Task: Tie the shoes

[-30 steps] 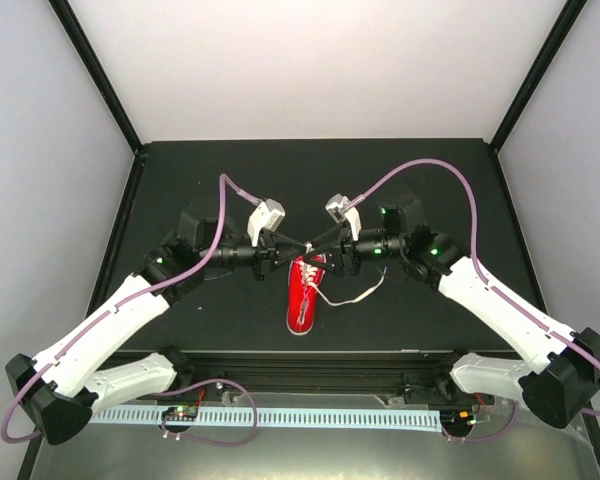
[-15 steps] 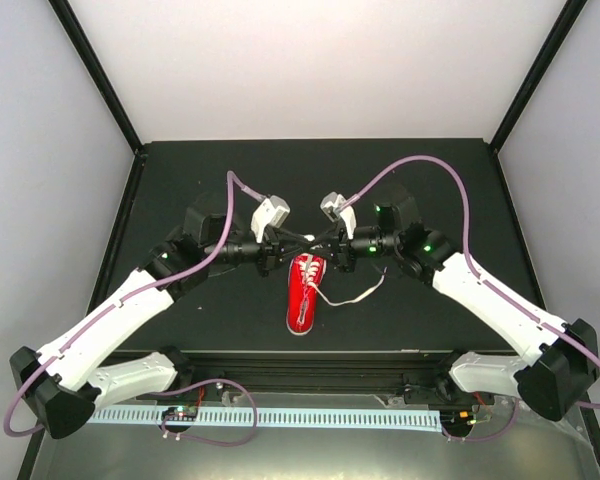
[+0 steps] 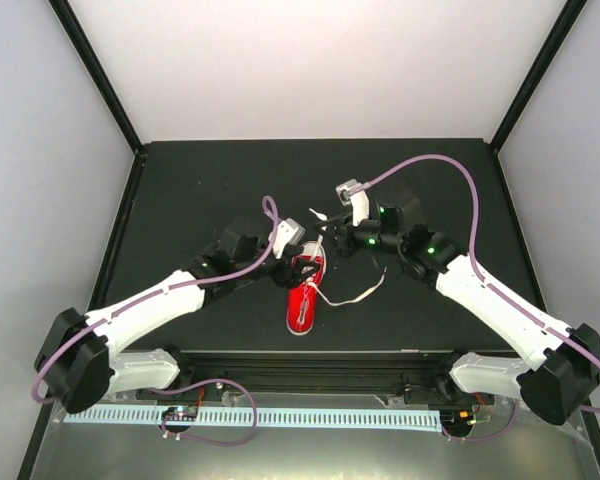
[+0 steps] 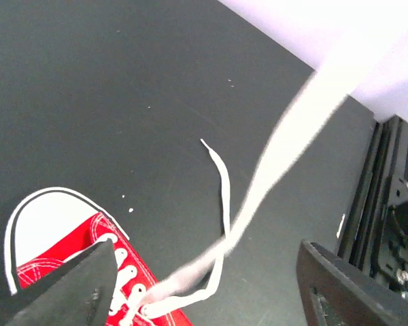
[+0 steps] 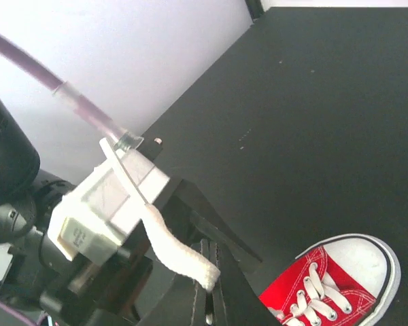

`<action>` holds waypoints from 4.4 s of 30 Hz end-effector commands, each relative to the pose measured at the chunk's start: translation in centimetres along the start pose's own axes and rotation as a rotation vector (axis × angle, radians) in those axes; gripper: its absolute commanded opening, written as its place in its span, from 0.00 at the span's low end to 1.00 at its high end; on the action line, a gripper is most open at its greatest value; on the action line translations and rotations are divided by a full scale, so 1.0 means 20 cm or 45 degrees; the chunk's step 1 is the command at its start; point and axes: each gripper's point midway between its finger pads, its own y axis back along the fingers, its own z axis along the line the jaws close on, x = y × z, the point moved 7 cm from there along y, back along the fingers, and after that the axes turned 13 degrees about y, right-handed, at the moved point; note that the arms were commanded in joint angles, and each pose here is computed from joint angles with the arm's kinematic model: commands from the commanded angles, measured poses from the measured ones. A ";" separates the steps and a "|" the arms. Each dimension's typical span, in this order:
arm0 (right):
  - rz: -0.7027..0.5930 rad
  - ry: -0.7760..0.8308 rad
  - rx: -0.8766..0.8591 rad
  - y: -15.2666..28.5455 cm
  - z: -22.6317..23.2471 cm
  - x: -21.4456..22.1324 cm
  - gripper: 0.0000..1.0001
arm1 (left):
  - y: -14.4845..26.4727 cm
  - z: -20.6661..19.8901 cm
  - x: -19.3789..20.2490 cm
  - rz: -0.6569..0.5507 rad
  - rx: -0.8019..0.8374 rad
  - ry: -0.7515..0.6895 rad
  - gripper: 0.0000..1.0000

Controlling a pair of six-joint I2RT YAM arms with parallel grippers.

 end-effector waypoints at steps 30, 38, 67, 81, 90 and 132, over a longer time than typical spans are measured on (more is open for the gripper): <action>0.212 -0.308 0.559 -0.20 -0.33 0.11 0.79 | -0.07 0.36 0.08 -0.088 -0.481 0.405 0.01; 0.347 -0.523 0.775 0.00 -0.48 0.44 0.88 | 0.07 0.34 0.03 -0.168 -0.415 0.435 0.02; 0.608 -0.833 0.888 -0.02 -0.53 1.04 0.58 | -0.05 0.20 0.07 0.112 0.037 0.254 0.02; 0.630 -0.886 0.868 -0.11 -0.57 1.10 0.13 | -0.10 0.20 0.12 0.181 0.056 0.207 0.02; 0.218 -0.676 0.743 0.02 -0.47 0.55 0.02 | -0.24 0.18 0.07 0.302 0.123 0.166 0.01; -0.060 -0.491 0.615 0.06 -0.40 -0.01 0.02 | -0.36 0.15 0.00 0.311 0.204 0.124 0.09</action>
